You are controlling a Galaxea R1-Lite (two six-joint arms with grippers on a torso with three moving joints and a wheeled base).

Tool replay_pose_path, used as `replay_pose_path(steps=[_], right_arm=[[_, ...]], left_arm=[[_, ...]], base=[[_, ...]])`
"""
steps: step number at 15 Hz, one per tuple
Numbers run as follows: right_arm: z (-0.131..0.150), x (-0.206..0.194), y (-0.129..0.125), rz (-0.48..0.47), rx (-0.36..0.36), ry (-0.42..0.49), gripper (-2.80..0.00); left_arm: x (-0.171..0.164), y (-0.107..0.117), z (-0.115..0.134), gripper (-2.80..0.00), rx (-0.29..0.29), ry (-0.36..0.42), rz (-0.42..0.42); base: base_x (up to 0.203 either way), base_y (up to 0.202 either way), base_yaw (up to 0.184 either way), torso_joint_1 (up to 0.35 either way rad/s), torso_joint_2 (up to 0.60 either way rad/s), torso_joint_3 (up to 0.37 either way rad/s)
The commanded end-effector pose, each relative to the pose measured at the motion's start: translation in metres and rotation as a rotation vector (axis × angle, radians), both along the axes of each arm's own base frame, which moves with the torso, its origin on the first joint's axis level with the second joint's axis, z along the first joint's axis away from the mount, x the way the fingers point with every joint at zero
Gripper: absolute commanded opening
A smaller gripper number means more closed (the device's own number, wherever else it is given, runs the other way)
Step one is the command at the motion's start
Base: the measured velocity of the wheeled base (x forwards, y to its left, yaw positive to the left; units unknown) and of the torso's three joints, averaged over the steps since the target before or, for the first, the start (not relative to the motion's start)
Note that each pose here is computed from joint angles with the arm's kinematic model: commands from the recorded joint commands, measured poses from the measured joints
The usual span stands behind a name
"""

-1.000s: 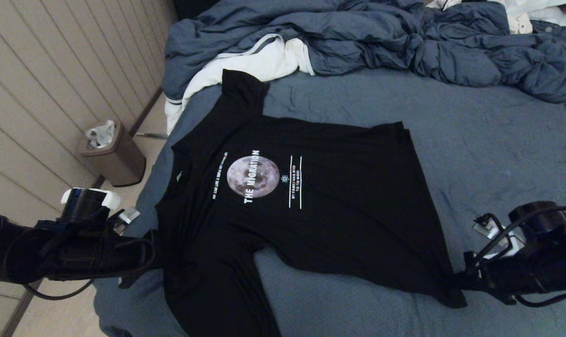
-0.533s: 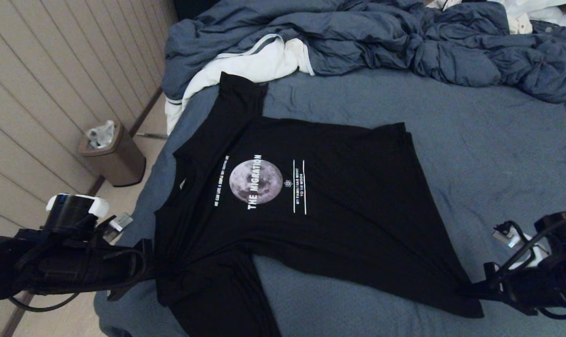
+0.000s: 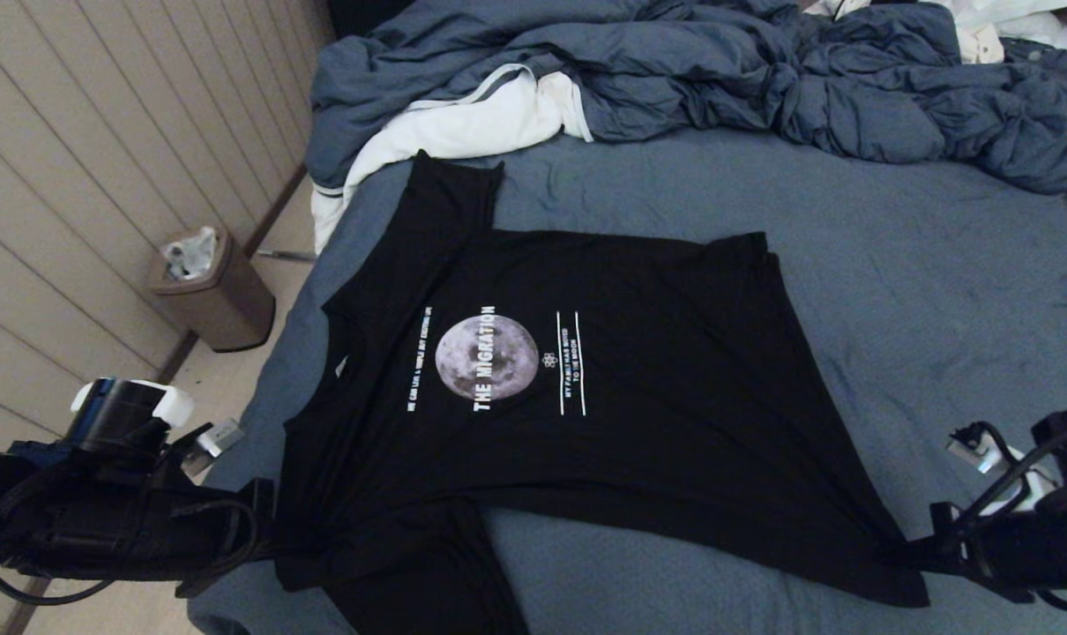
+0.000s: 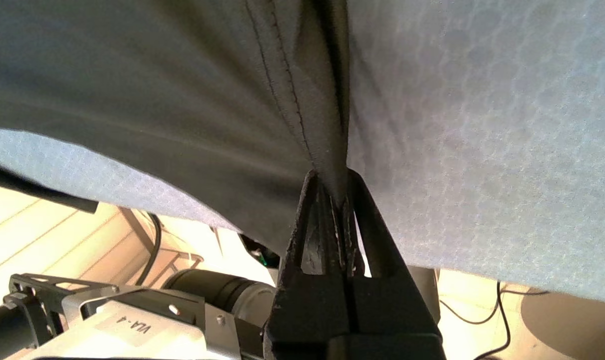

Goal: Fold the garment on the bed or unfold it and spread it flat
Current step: Fold the black T-shirt

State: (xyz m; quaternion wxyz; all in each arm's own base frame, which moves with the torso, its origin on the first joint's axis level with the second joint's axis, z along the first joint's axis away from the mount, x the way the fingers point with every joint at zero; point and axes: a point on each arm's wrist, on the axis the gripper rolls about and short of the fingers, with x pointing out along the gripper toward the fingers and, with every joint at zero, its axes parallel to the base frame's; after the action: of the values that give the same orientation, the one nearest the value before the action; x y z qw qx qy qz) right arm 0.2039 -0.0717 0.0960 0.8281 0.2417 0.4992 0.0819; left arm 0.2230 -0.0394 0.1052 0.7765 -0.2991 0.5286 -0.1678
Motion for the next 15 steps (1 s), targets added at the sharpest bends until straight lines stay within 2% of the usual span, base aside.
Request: replay_pose_path(steps=[1,6,9,15], right_arm=[[0.004,-0.006,0.003,0.011,-0.002,-0.005,-2.80],[0.013,-0.027,0.011,0.030,-0.021,-0.021,-2.80],[0.020,-0.036,0.014,0.041,-0.035,-0.036,-2.80],[0.022,-0.055,-0.005,0.011,-0.078,-0.022,-2.80]], left_arm=[[-0.011,0.001,0.009,-2.80,-0.006,-0.023,-0.002],[-0.039,-0.004,0.016,-2.80,-0.010,-0.008,-0.052],[-0.053,-0.003,0.026,-2.80,-0.009,-0.028,-0.056],[-0.068,0.000,0.020,-2.80,0.011,0.000,-0.080]], base=[[0.000,0.000,0.000,0.000,0.00,0.000],[0.000,0.000,0.000,0.000,0.00,0.000],[0.000,0.000,0.000,0.000,0.00,0.000],[0.000,0.000,0.000,0.000,0.00,0.000]])
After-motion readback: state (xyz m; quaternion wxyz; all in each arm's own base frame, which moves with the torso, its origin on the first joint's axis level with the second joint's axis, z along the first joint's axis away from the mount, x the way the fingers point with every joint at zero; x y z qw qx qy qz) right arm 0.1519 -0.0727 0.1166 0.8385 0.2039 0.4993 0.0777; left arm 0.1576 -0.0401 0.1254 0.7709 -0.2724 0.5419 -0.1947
